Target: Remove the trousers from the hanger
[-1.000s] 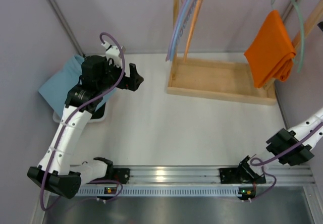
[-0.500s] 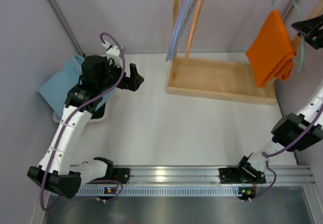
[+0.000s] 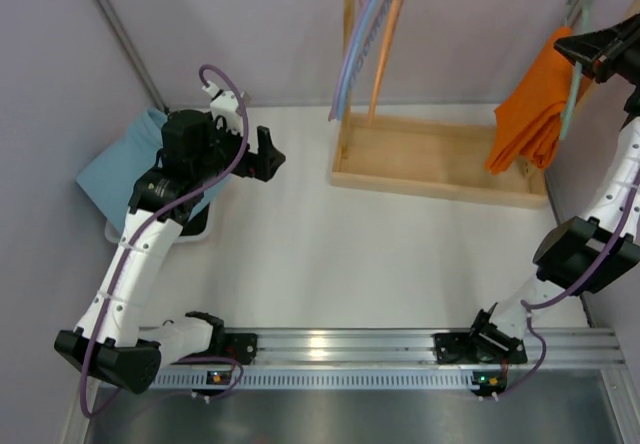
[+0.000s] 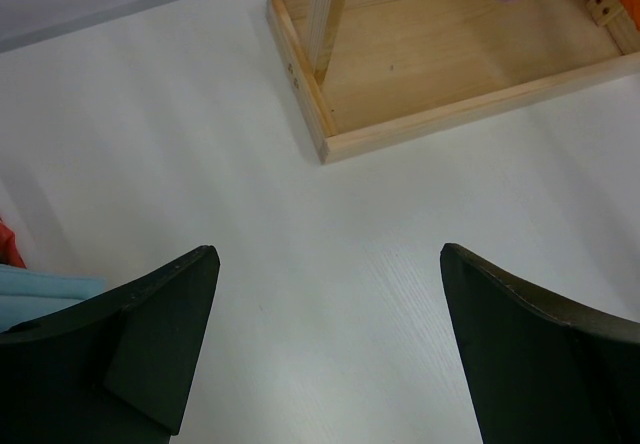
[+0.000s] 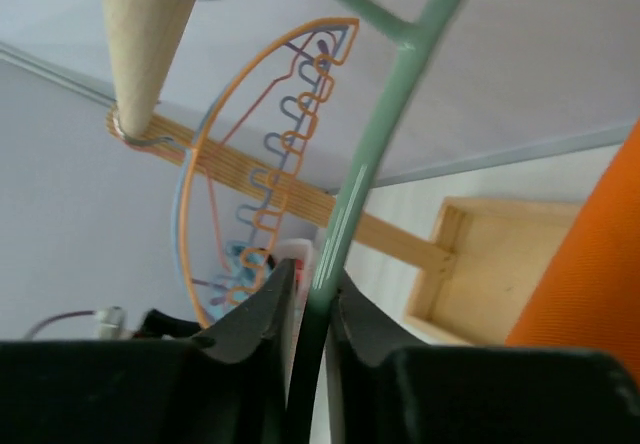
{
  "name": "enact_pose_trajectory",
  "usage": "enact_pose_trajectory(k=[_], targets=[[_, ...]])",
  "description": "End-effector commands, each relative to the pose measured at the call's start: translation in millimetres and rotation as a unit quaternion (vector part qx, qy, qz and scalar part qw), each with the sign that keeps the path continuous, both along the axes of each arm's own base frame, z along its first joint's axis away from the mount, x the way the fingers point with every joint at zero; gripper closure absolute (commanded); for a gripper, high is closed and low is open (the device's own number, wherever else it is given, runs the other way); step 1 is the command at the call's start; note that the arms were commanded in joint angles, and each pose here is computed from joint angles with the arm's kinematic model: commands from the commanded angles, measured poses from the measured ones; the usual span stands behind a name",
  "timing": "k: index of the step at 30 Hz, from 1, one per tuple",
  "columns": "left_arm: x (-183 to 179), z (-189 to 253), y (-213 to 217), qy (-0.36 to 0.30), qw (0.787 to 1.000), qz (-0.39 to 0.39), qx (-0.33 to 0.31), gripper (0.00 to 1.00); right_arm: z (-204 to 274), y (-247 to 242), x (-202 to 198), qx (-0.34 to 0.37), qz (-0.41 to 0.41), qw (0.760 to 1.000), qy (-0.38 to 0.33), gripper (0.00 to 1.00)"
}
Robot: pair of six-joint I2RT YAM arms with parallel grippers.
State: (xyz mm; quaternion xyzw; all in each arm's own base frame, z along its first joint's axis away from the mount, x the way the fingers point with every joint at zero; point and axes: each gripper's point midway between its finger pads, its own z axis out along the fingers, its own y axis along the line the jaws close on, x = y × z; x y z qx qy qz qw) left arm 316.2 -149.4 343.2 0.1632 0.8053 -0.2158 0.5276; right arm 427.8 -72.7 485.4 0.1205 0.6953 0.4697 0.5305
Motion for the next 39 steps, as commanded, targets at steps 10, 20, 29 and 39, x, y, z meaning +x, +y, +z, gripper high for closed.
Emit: enact_pose_trajectory(k=[10, 20, 29, 39], targets=[[-6.4, 19.4, -3.7, -0.027, 0.999, -0.017, -0.016, 0.01, 122.3, 51.7, -60.3, -0.037, 0.063, 0.976, -0.203, 1.0], [-7.1, 40.5, 14.4, -0.059, 0.997, 0.042, -0.029, 0.01, 143.0, 90.5, -109.6, -0.037, 0.096, 0.964, -0.246, 1.0], [-22.4, 59.8, 6.5, -0.113, 0.992, 0.006, -0.053, 0.02, 114.8, 114.2, -144.4, -0.018, 0.117, 0.966, -0.229, 1.0], [-63.1, 89.6, -21.9, -0.229, 0.964, -0.12, -0.055, 0.05, 69.0, 131.9, -181.3, 0.05, 0.072, 0.981, -0.173, 1.0]])
